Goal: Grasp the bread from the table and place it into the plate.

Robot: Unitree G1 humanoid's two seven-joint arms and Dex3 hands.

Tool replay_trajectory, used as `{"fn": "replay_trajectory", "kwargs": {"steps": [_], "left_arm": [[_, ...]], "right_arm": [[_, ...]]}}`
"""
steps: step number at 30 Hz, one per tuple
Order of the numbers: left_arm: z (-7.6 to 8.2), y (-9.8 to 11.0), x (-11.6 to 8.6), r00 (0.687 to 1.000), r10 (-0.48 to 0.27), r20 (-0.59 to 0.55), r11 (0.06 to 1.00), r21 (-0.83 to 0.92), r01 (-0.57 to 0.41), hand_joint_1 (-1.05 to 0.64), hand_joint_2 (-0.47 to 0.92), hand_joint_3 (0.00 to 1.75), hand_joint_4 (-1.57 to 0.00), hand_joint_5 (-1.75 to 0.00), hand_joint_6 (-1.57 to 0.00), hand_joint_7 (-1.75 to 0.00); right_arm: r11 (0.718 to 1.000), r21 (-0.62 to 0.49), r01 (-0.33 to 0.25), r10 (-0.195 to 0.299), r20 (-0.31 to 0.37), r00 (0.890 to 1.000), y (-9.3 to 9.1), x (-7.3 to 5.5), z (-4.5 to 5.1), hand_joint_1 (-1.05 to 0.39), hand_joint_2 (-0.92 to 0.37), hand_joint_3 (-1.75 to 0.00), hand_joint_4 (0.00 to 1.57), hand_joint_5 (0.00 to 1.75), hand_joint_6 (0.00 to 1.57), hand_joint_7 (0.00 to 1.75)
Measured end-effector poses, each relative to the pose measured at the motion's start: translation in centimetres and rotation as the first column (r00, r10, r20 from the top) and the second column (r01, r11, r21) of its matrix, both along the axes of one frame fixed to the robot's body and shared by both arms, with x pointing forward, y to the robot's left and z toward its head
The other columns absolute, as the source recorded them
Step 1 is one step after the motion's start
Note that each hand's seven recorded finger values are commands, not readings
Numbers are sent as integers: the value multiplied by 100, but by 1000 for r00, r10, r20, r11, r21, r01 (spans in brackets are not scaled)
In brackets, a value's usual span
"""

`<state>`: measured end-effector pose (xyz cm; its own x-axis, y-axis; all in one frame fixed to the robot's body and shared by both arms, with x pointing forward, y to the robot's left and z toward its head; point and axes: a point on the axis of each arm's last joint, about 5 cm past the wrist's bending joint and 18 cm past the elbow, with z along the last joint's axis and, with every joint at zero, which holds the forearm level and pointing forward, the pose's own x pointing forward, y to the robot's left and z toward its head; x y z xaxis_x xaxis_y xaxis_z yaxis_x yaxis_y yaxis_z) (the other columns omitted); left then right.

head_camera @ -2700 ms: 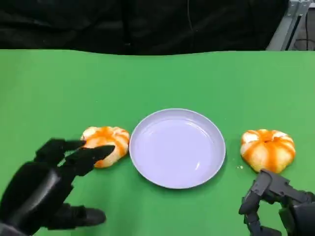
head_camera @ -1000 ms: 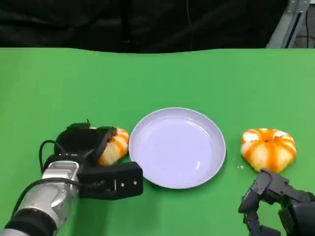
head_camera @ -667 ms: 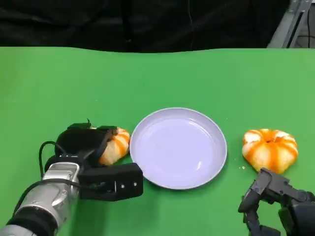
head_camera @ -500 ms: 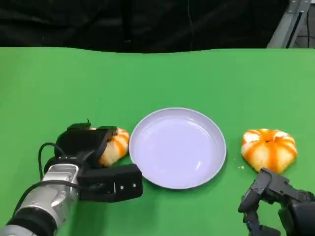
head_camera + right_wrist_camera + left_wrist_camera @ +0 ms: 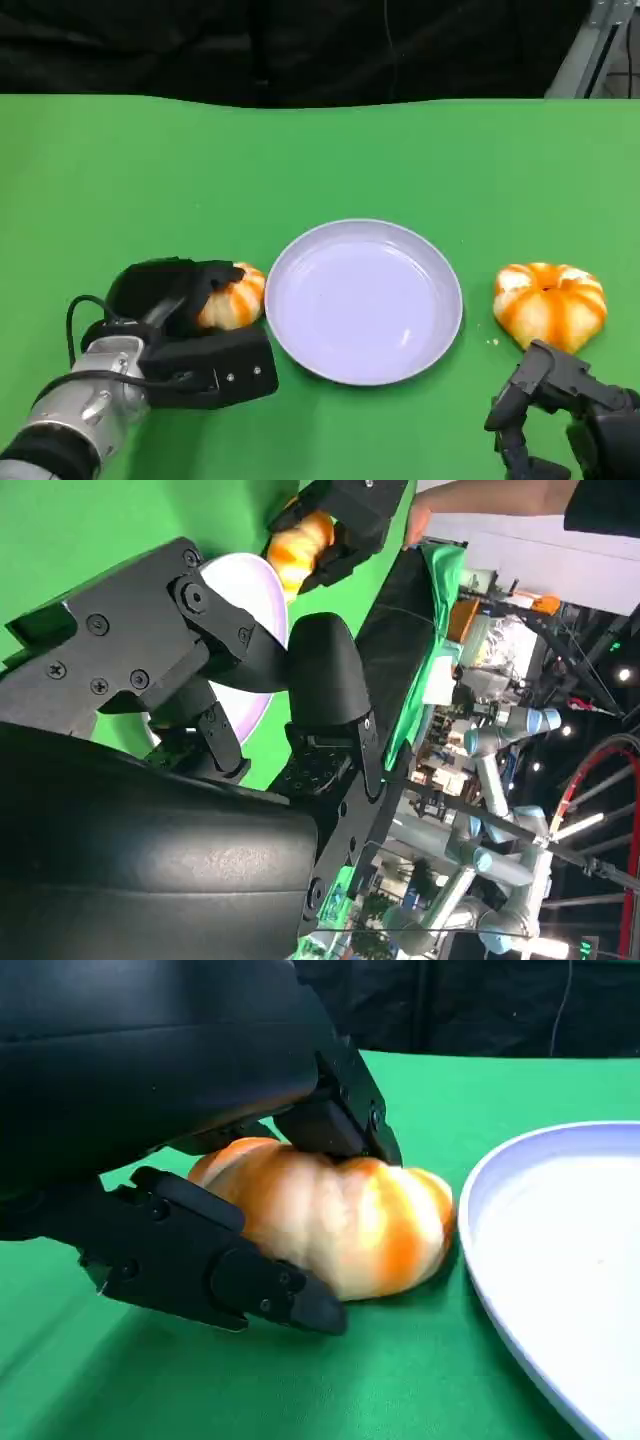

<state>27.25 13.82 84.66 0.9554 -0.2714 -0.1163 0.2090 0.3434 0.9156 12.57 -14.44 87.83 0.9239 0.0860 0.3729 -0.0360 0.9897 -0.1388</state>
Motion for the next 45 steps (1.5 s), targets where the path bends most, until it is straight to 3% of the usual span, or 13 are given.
{"fn": "replay_trajectory", "kwargs": {"steps": [1, 2, 3, 5, 15, 20, 30, 31, 32, 34, 40, 42, 45], "left_arm": [[-1, 2, 0, 1000, 6, 1, 1000, -6, -6, -3, 91, 3, -85, -148, -93, -98], [-3, 4, 0, 1000, 14, 9, 1000, -12, -14, -3, 91, 7, -82, -161, -78, -136], [-2, 7, 1, 999, 24, 21, 1000, -17, -23, -2, 92, 10, -80, -169, -68, -159], [-1, 9, 3, 998, 38, 46, 999, -26, -37, 0, 92, 15, -79, -173, -62, -170], [15, 26, 13, 995, 61, 79, 998, -40, -58, -1, 89, 15, -76, -175, -57, -175], [157, -1, 81, 986, 67, 151, 995, -82, -55, 2, 86, 15, -77, -175, -60, -175], [475, -342, 101, 935, -67, 348, 976, -171, 133, 1, 89, 20, -75, -175, -68, -175], [490, -378, 92, 932, -82, 354, 972, -179, 154, 0, 84, 30, -75, -175, -67, -175], [503, -416, 83, 929, -100, 356, 966, -187, 176, 0, 73, 53, -75, -175, -67, -175], [516, -475, 67, 926, -128, 355, 958, -198, 208, -1, 64, 67, -75, -175, -69, -170], [508, -612, 28, 924, -175, 340, 946, -203, 254, -1, 62, 69, -75, -175, -70, -166], [507, -635, 25, 924, -182, 338, 944, -203, 260, 1, 67, 57, -73, -175, -68, -164], [466, -779, -13, 923, -217, 316, 933, -210, 291, 1, 70, 53, -72, -175, -67, -164]], "right_arm": [[1000, 0, 0, 0, 0, 1000, 0, 0, 0, -12, -53, -118, 83, 175, 75, 156], [1000, 0, 0, 0, 0, 1000, 0, -1, 0, -12, -53, -118, 83, 175, 75, 156], [1000, 0, 0, 0, -1, 1000, 0, -2, -1, -12, -53, -117, 83, 175, 75, 156], [1000, 0, 1, -1, -4, 1000, -1, -8, -5, -11, -54, -117, 83, 175, 75, 156], [1000, 3, -3, 3, -5, 1000, -5, -10, -5, -10, -54, -117, 83, 175, 74, 157], [1000, -2, 1, -1, -9, 1000, -13, -19, -10, -11, -54, -116, 84, 175, 75, 157], [1000, -3, 1, -1, -4, 1000, -14, -12, -5, -11, -54, -116, 83, 175, 75, 157], [1000, -5, 2, -2, -5, 1000, -15, -14, -6, -12, -54, -115, 83, 175, 75, 157], [1000, -6, 1, -1, -5, 1000, -14, -15, -7, -12, -54, -115, 84, 175, 75, 157], [1000, -7, 1, -1, -6, 1000, -12, -14, -6, -12, -54, -115, 84, 175, 74, 157], [1000, -6, -1, 0, -5, 1000, -10, -10, -4, -11, -54, -116, 83, 175, 74, 157], [1000, -6, 0, 0, -5, 1000, -11, -11, -4, -11, -54, -115, 83, 175, 74, 157], [1000, -3, -1, 1, 1, 1000, -4, -6, 0, -11, -55, -115, 83, 175, 74, 156]]}}
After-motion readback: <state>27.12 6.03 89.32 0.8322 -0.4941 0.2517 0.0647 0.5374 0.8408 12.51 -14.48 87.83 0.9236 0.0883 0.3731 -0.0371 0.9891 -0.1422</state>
